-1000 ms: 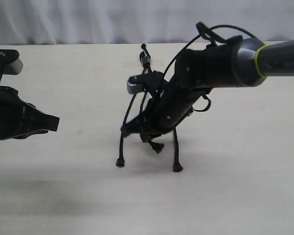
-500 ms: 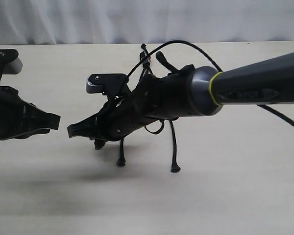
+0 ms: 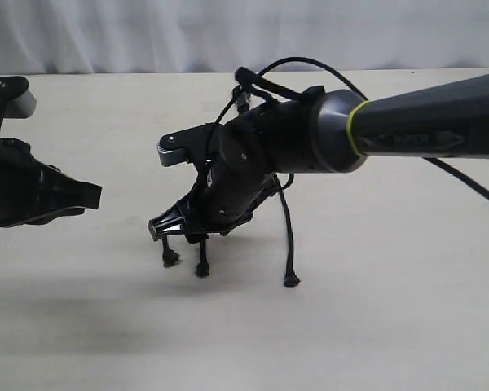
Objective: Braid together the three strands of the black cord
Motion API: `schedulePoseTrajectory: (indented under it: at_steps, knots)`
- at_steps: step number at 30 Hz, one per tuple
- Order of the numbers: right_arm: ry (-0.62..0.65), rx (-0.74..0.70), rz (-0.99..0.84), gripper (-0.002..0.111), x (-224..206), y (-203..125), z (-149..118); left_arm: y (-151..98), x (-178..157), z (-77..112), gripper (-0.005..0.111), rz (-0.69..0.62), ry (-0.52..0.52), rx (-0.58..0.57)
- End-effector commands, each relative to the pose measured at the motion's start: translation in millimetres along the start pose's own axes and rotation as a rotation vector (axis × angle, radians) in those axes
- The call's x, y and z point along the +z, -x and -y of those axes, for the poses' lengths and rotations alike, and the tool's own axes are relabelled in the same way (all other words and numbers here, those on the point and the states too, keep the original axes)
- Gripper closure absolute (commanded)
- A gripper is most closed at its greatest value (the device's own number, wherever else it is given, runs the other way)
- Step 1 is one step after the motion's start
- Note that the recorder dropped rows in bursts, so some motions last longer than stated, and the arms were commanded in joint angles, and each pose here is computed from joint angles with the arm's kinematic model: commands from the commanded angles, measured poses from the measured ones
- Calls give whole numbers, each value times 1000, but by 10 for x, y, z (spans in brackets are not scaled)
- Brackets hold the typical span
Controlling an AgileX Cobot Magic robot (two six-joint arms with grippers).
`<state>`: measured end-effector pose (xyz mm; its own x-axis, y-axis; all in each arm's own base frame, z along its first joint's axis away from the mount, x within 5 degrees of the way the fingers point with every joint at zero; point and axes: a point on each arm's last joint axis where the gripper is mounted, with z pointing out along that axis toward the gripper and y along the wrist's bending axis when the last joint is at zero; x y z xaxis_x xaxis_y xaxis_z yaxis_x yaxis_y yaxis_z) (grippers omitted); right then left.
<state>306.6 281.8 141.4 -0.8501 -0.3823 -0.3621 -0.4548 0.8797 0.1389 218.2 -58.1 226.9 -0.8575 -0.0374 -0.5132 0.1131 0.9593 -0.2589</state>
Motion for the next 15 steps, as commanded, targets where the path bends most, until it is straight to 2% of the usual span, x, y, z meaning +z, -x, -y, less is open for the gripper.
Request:
schedulePoseTrajectory:
  at_steps: [1, 4, 6, 7, 8, 11, 15]
  knots:
    - [-94, 8, -32, 62, 142, -17, -1, 45, -14, 29, 107, 39, -15, -21]
    - [-101, 1, -65, 62, 274, -86, -43, 43, -14, 29, 107, 37, -16, -21]
    - [-131, -41, -88, 76, 319, -124, -41, 40, -13, 30, 107, 33, -16, -21]
    - [-140, -49, -100, 94, 309, -132, -33, 36, -13, 30, 107, 29, -17, -21]
    - [-144, -64, -104, 104, 243, -100, -42, 34, -13, 29, 107, 27, -15, -18]
    - [-159, -110, -112, 104, 18, 58, 21, -11, 4, 17, 107, 6, -12, -17]
    - [-204, -20, -142, 104, -278, 197, 565, -94, 25, 24, 107, -48, -17, -8]
